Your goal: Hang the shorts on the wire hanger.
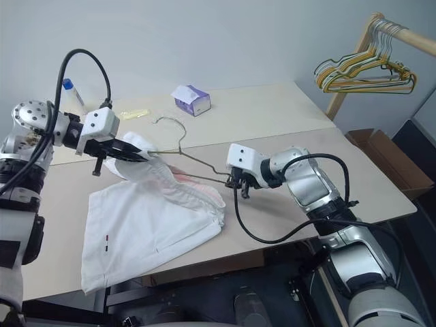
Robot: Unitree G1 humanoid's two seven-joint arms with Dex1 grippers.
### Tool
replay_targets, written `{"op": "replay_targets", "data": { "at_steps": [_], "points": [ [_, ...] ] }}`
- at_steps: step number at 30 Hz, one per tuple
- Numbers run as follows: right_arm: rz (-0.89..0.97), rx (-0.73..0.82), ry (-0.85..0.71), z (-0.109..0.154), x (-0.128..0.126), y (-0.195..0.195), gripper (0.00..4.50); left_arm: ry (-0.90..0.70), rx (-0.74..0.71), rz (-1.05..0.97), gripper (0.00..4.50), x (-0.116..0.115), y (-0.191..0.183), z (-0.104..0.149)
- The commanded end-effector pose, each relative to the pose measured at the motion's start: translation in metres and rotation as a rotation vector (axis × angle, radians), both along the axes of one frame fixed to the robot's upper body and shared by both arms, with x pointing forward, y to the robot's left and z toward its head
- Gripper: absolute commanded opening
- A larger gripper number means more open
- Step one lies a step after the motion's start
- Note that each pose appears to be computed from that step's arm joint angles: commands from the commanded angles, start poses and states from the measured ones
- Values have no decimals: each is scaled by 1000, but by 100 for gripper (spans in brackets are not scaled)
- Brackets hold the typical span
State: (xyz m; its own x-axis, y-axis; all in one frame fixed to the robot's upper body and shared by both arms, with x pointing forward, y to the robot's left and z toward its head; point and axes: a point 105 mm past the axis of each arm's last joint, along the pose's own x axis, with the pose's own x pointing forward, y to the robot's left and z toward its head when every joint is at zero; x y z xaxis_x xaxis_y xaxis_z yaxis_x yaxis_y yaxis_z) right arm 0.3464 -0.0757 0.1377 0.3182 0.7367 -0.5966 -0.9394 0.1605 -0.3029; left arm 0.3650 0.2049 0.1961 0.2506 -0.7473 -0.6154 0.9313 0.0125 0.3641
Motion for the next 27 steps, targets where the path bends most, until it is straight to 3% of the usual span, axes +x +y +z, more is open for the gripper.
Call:
{"op": "replay_targets", "data": {
  "at_steps": [1, 3, 10, 20, 27],
  "points": [
    [-43, 69, -105, 30, 8, -9, 217, -97, -18, 24, 0, 6, 4, 26],
    [-113, 100, -116, 37, 15, -20, 281, -111, -25, 39, 0, 8, 5, 30],
    [-253, 219, -69, 58, 7, -50, 281, -134, -22, 63, 0, 12, 10, 35],
    [-342, 337, 297, -10, -44, -7, 281, -156, -55, 89, 0, 16, 10, 38],
    [-402, 439, 398, -26, -49, 13, 281, -152, -62, 90, 0, 16, 8, 35]
  ]
}}
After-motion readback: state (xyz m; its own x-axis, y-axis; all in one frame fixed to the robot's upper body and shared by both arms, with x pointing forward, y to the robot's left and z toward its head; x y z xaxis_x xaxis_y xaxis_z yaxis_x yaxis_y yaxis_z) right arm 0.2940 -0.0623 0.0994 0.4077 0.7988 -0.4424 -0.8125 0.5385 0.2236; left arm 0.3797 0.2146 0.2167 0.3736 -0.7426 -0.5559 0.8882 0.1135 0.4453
